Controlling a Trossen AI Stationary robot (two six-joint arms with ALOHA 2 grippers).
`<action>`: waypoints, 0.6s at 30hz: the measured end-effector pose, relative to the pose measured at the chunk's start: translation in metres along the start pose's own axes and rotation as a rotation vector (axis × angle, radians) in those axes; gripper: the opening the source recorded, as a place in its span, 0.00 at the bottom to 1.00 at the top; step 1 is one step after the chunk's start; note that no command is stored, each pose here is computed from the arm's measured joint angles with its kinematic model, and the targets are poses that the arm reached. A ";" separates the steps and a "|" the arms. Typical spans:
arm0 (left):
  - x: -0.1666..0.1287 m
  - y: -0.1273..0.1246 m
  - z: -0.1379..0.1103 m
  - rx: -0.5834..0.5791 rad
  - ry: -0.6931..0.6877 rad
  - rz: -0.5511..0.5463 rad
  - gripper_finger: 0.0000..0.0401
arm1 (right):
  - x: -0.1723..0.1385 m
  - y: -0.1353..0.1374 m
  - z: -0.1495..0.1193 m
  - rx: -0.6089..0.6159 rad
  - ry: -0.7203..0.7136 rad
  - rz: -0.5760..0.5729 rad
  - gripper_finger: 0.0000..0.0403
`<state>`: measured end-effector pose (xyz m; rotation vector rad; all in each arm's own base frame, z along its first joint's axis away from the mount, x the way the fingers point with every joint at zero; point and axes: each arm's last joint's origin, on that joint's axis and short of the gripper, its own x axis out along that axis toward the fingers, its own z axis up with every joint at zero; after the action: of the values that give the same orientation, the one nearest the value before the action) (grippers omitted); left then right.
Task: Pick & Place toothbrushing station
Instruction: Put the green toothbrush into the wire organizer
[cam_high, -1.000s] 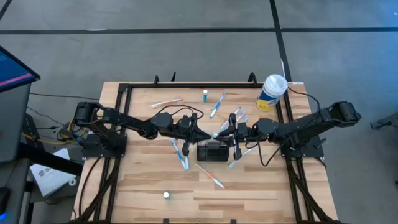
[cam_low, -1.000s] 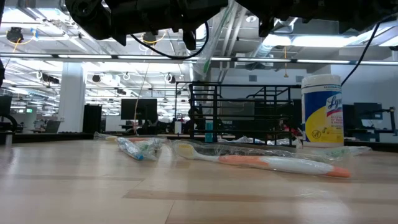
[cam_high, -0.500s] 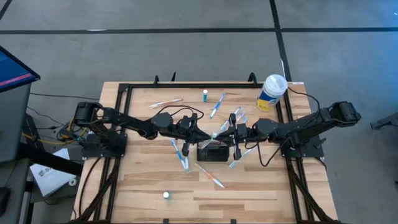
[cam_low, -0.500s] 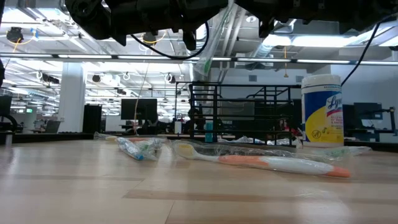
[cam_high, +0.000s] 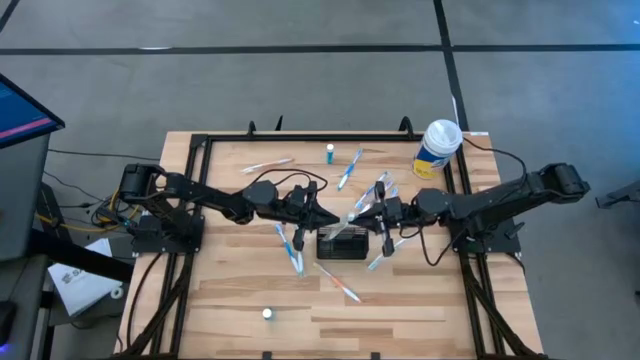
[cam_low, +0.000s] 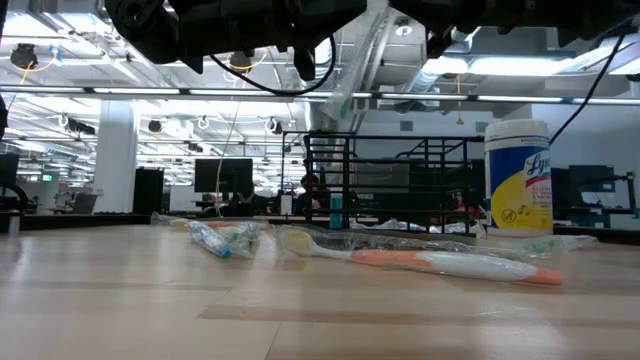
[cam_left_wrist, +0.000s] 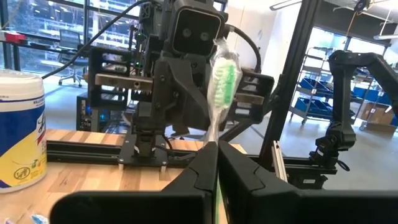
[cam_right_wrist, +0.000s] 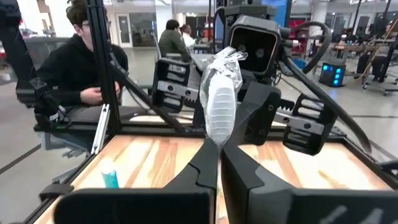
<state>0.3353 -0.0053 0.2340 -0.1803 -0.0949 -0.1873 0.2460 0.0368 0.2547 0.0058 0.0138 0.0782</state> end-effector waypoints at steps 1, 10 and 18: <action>0.000 0.000 0.000 0.000 -0.001 0.000 0.01 | -0.002 0.000 0.001 0.000 0.007 0.000 0.00; -0.014 -0.004 0.003 -0.001 0.000 -0.014 0.01 | -0.024 0.000 0.007 0.015 0.096 -0.059 0.00; -0.034 -0.008 0.003 -0.001 -0.001 -0.017 0.01 | -0.043 -0.002 0.016 0.031 0.117 -0.067 0.00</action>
<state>0.3002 -0.0066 0.2347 -0.1804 -0.0978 -0.2041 0.2035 0.0317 0.2710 0.0313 0.1324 0.0108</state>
